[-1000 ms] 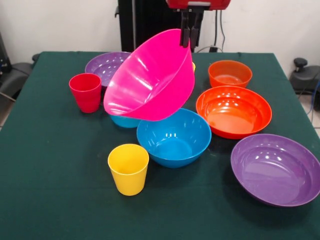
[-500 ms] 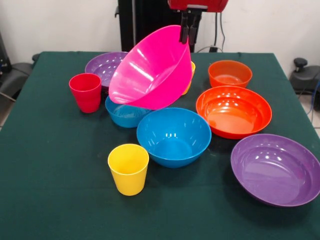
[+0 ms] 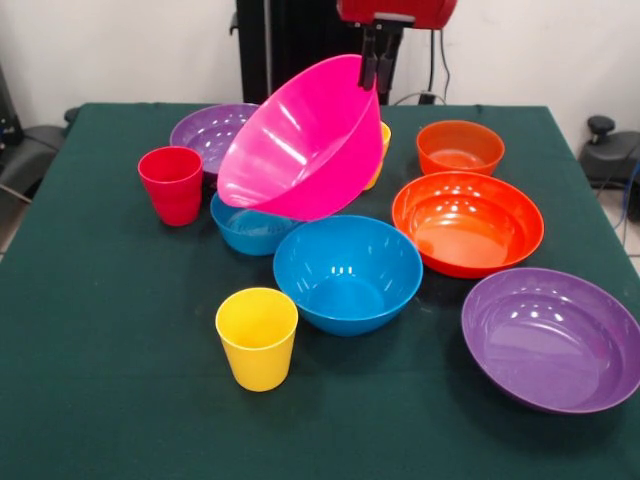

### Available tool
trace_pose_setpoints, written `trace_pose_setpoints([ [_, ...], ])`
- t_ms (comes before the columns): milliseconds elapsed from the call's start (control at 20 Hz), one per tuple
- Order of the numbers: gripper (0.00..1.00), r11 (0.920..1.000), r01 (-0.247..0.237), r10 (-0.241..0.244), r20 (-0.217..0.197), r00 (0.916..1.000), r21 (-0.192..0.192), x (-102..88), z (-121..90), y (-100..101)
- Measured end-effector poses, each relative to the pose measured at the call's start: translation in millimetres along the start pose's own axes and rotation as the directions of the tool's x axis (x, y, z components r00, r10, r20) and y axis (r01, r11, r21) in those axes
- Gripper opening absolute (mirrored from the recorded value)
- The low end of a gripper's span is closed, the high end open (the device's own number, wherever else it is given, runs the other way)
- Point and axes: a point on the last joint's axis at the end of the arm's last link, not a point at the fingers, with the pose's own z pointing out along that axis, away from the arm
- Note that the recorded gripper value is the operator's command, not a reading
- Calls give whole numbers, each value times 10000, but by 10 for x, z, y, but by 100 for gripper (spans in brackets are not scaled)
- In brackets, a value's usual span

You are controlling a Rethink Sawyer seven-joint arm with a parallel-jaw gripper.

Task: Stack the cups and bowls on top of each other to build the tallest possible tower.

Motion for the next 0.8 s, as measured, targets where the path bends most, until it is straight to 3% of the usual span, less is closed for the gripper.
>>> trace_pose_setpoints([
  [800,0,10000,80,-80,51,10000,-7,13,3,107],
])
